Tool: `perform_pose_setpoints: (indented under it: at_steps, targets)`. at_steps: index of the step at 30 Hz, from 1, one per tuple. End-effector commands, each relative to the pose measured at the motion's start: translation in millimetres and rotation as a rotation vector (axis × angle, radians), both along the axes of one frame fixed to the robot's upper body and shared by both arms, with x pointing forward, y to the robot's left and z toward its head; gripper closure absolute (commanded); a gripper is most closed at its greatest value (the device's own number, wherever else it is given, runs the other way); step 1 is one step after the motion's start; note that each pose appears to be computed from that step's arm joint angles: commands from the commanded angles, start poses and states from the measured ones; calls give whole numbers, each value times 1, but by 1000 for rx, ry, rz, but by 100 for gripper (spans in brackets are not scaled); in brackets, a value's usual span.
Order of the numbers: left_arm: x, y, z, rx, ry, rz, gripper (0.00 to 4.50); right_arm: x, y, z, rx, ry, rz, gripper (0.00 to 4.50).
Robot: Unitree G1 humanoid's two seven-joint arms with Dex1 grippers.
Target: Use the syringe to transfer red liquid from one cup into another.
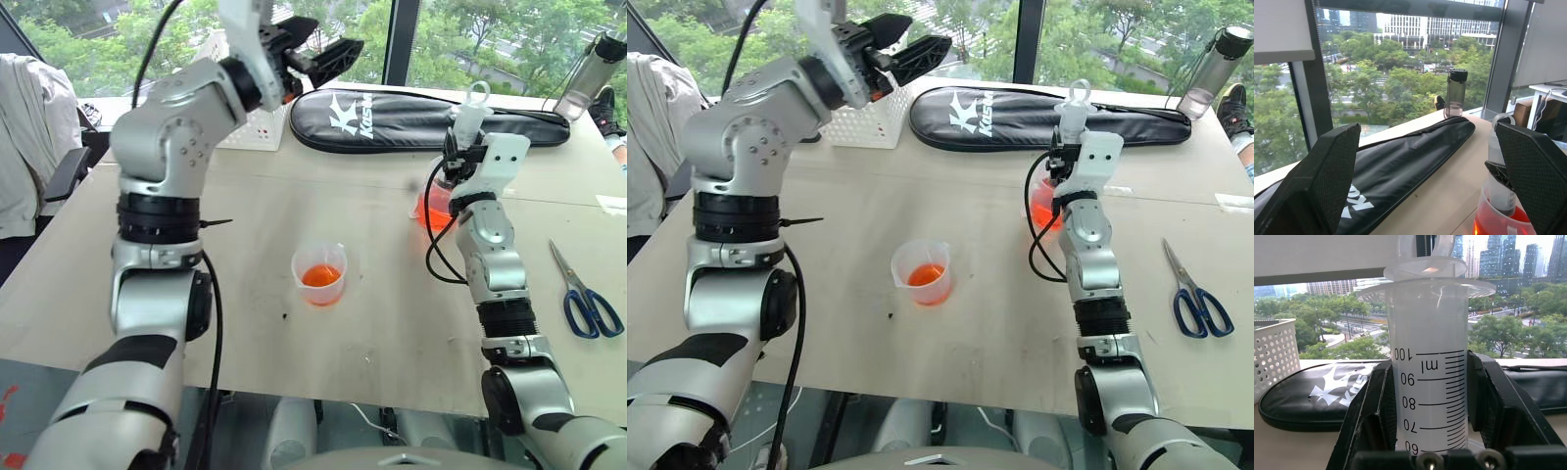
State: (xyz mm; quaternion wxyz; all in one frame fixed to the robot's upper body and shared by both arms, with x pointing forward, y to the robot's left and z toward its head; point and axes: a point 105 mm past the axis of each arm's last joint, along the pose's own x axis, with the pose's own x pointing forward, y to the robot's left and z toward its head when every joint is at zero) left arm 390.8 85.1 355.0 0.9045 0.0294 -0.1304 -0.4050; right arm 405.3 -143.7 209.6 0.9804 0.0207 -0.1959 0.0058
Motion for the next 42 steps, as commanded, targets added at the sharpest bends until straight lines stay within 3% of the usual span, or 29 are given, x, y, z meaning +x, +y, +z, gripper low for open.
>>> perform_pose_setpoints:
  at_steps: [1,10,20,42]
  targets:
    - [-3,-18,18,26,-63,-52,0,-3,-6,6,18,-25,-27,298]
    - [24,-63,-9,175,78,-56,0,-9,-2,2,10,-17,-30,299]
    - [28,-116,-18,214,88,-162,0,-12,4,6,4,-38,-28,299]
    - [30,-148,-27,240,-10,-148,0,-25,22,9,-54,-71,31,299]
